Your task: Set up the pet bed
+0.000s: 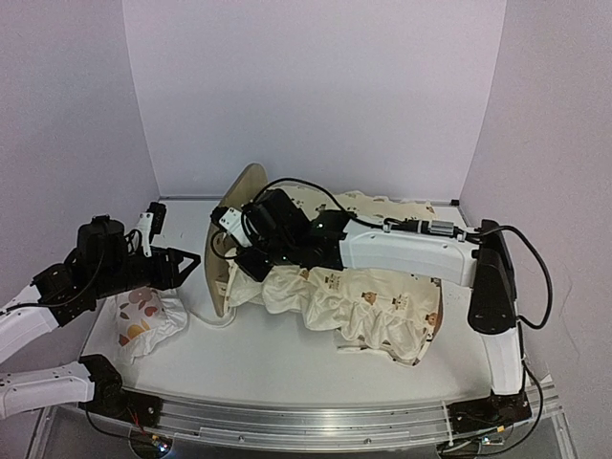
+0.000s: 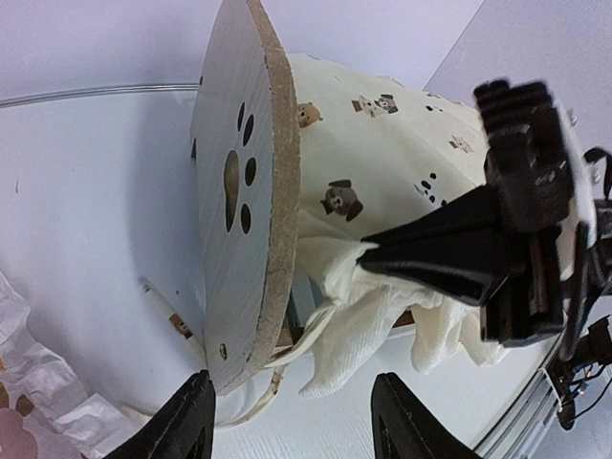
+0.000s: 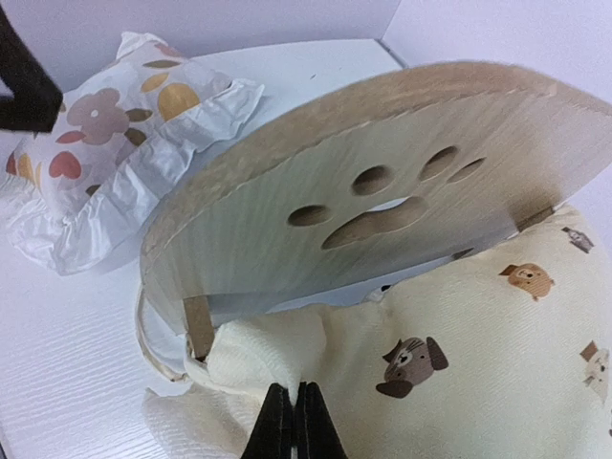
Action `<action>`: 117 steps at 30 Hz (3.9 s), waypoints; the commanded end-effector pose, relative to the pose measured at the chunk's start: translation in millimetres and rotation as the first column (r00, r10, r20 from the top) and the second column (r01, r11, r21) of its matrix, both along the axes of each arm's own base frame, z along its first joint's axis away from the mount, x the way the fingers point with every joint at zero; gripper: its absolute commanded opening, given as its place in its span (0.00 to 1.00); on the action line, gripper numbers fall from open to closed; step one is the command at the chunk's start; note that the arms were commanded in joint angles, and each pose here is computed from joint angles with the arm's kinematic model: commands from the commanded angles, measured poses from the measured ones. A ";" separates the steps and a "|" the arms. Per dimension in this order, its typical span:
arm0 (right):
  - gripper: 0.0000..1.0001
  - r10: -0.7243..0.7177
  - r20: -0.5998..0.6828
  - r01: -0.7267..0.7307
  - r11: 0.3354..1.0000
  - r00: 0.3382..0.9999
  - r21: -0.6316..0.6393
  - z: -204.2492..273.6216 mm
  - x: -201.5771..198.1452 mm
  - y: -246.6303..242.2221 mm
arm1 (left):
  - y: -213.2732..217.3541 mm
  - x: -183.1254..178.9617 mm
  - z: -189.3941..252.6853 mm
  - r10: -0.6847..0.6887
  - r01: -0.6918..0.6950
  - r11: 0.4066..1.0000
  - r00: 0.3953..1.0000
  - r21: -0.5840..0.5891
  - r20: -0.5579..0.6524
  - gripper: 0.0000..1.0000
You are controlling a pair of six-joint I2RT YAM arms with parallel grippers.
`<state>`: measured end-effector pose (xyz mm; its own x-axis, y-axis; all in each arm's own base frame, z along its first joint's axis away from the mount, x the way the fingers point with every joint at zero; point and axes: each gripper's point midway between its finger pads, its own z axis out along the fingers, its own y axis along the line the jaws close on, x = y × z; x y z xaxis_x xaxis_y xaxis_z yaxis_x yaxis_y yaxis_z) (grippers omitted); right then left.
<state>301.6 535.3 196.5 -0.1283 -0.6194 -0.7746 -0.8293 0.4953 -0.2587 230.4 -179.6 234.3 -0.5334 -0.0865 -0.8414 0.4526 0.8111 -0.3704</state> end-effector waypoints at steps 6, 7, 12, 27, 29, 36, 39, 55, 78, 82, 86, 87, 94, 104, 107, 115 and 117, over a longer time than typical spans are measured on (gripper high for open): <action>0.00 -0.134 0.221 0.052 0.938 0.966 0.342 176.4 21.3 -31.0 | -22.7 3.4 44.5 -0.110 0.114 0.993 0.988 -0.027 0.108 0.56; 0.00 -0.135 0.227 0.049 0.936 0.965 0.348 181.5 20.1 -32.6 | -24.7 3.5 45.7 -0.121 0.125 0.992 0.986 -0.027 0.113 0.56; 0.00 -0.148 0.261 0.035 0.919 0.954 0.392 210.7 15.5 -45.3 | -37.0 5.1 50.2 -0.178 0.183 0.983 0.974 -0.024 0.137 0.55; 0.00 -0.154 0.328 -0.019 0.883 0.932 0.469 277.9 -10.8 -89.4 | -66.0 23.0 60.5 -0.271 0.277 0.961 0.933 0.010 0.238 0.54; 0.00 -0.160 0.330 -0.014 0.884 0.931 0.467 277.7 -11.7 -92.8 | -69.7 26.3 57.2 -0.278 0.283 0.959 0.932 0.014 0.234 0.54; 0.00 -0.161 0.319 0.003 0.897 0.934 0.442 261.8 -8.1 -89.8 | -78.3 12.3 46.2 -0.350 0.361 0.933 0.910 -0.008 0.222 0.52; 0.00 -0.167 0.325 0.013 0.904 0.931 0.427 256.7 -4.1 -86.9 | -79.6 8.7 41.3 -0.358 0.368 0.930 0.905 -0.002 0.229 0.52; 0.00 -0.141 0.311 -0.016 0.891 0.940 0.454 264.1 -19.2 -102.2 | -80.3 19.6 65.1 -0.344 0.335 0.938 0.880 0.084 0.327 0.51; 0.00 -0.141 0.307 -0.021 0.883 0.941 0.468 269.6 -26.0 -113.7 | -129.8 32.0 37.7 -0.472 0.435 0.881 0.833 0.185 0.290 0.49; 0.00 -0.149 0.312 -0.012 0.887 0.938 0.461 267.8 -24.8 -114.8 | -134.6 24.0 39.3 -0.492 0.451 0.870 0.822 0.199 0.287 0.49; 0.00 -0.151 0.314 -0.011 0.889 0.937 0.459 267.2 -25.3 -116.3 | -137.5 14.6 41.4 -0.521 0.488 0.854 0.797 0.182 0.304 0.49; 0.00 -0.151 0.314 -0.011 0.888 0.937 0.460 267.6 -25.6 -117.2 | -138.9 13.9 41.3 -0.526 0.494 0.851 0.795 0.180 0.304 0.49; 0.00 -0.157 0.317 -0.008 0.886 0.935 0.463 268.9 -25.9 -119.7 | -147.5 4.7 37.9 -0.556 0.530 0.831 0.781 0.170 0.285 0.49; 0.00 -0.158 0.313 -0.007 0.884 0.937 0.467 268.0 -27.5 -122.4 | -152.0 5.0 35.6 -0.528 0.507 0.849 0.793 0.153 0.305 0.49; 0.00 -0.158 0.310 -0.007 0.882 0.938 0.472 268.7 -27.6 -122.7 | -155.6 16.9 34.8 -0.490 0.464 0.871 0.812 0.159 0.317 0.44; 0.00 -0.158 0.306 -0.004 0.884 0.939 0.468 265.5 -28.7 -124.7 | -157.2 32.2 39.3 -0.436 0.397 0.900 0.834 0.181 0.337 0.02; 0.00 -0.159 0.306 -0.004 0.882 0.939 0.470 266.4 -28.8 -125.7 | -155.2 33.0 48.8 -0.417 0.376 0.909 0.837 0.183 0.355 0.00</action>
